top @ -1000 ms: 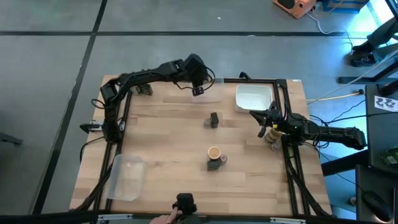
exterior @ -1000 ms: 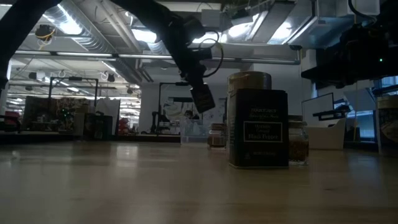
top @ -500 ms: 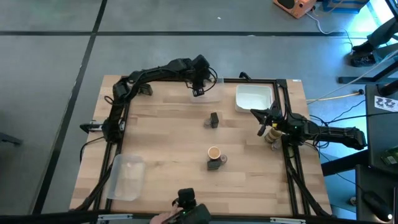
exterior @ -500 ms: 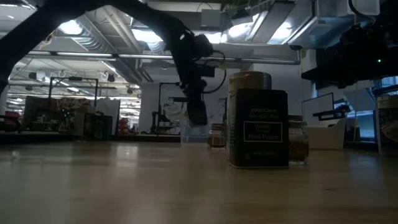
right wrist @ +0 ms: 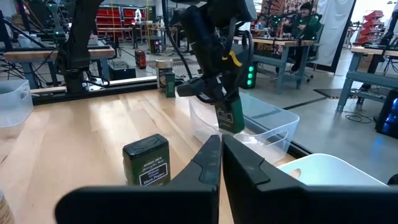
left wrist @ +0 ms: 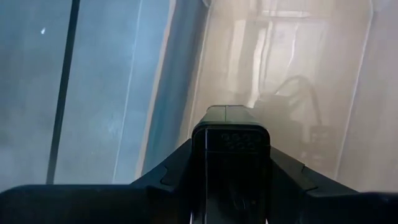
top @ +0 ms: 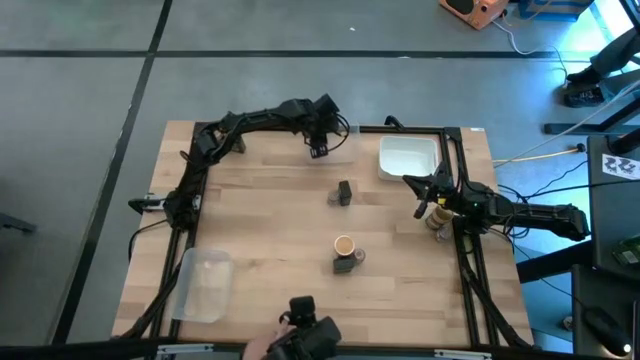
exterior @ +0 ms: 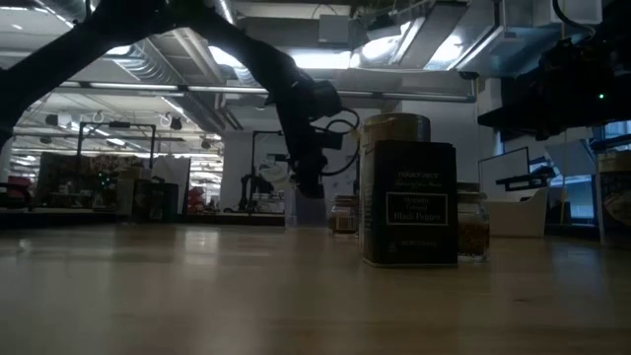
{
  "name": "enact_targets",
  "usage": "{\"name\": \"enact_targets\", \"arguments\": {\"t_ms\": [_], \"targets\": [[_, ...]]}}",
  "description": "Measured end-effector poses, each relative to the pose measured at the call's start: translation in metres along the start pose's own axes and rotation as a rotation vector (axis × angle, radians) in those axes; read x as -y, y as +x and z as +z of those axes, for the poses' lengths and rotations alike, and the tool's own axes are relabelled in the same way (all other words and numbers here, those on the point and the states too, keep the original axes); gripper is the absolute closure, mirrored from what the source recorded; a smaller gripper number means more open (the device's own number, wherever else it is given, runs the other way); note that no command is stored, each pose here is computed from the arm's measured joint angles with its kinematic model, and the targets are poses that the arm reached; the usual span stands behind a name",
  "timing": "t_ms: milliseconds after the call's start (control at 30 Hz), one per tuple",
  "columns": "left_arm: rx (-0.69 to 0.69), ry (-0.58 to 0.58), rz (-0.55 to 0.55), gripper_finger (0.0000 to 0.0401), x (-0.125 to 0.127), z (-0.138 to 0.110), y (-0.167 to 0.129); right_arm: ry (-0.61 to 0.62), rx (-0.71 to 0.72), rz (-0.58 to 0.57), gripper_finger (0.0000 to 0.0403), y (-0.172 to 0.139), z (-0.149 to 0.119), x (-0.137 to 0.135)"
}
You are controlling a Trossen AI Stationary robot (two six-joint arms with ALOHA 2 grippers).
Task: Sort spices by type
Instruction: Put the middle left black seasoning can into the top transparent bin, then put the center black seasoning can into the top transparent bin
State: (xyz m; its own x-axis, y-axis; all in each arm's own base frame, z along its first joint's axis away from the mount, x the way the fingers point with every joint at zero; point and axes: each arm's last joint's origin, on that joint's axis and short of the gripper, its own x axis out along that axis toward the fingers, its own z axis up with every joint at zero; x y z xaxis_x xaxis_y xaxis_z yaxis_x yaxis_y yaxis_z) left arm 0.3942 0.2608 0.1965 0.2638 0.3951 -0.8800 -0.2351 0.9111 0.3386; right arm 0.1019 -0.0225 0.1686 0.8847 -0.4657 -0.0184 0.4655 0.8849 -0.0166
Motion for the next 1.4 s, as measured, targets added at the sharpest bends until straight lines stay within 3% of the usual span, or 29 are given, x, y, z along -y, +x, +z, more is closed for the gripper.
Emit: {"name": "enact_targets", "arguments": {"t_ms": [300, 633, 1033, 1233, 1400], "targets": [[0.0, -0.011, 0.005, 0.0265, -0.002, -0.001, 0.002, 0.0, 0.0, 0.0, 0.0386, 0.0, 0.0, 0.0], [-0.022, 0.021, 0.014, 0.0178, -0.001, -0.001, 0.0, 0.0, -0.001, 0.0, 0.0386, 0.0, 0.0, 0.0], [0.085, 0.031, 0.045, 0.0158, -0.008, 0.031, -0.06, -0.006, -0.016, -0.001, 0.0386, 0.0, -0.002, 0.0], [0.146, 0.046, 0.037, 0.0157, 0.013, 0.048, -0.081, -0.01, -0.025, -0.009, 0.0386, 0.0, -0.002, 0.0], [0.167, 0.198, 0.01, 0.0157, 0.047, 0.059, -0.092, -0.012, -0.025, -0.009, 0.0386, 0.0, -0.003, 0.0]]}}
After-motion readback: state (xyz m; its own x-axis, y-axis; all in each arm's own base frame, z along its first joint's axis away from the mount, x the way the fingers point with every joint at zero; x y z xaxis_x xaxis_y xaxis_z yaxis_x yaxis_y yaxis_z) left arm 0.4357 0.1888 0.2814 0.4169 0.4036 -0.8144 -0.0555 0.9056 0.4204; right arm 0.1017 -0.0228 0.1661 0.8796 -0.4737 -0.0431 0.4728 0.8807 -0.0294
